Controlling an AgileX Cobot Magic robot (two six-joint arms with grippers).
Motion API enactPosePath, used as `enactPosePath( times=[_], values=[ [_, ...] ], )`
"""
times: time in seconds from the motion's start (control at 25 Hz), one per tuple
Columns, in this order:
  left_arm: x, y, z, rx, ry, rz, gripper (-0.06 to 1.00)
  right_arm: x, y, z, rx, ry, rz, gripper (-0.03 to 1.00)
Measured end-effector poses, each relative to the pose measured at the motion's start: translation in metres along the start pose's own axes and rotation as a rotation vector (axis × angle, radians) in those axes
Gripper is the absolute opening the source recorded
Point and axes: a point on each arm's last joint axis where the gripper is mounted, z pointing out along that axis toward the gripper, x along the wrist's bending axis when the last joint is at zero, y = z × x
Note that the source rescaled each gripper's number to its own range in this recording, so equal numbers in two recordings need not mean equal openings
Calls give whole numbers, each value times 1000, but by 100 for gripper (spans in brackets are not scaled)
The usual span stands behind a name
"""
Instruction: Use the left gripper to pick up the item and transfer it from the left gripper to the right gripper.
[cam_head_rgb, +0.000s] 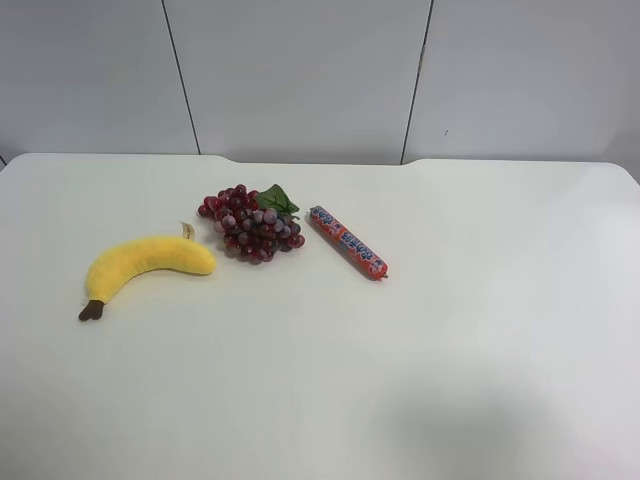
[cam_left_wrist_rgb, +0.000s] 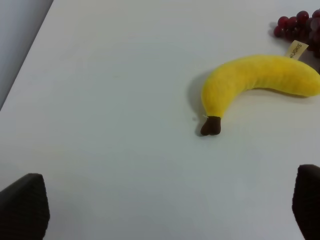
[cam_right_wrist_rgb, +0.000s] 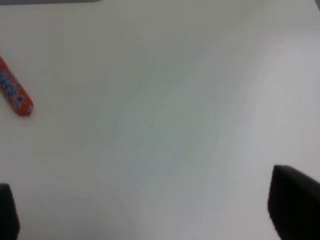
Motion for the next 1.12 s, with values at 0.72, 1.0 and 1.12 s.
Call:
enactPosePath(
  times=[0.72, 1.0, 1.12],
  values=[
    [0, 0, 0, 0, 0, 0, 100, 0, 0, 0, 0, 0, 0, 100],
    [-2, 28, 17, 121, -30, 131, 100, 0, 0, 0, 0, 0, 0, 100],
    [-5, 55, 38, 191, -95, 257, 100, 0, 0, 0, 0, 0, 0, 100]
  ],
)
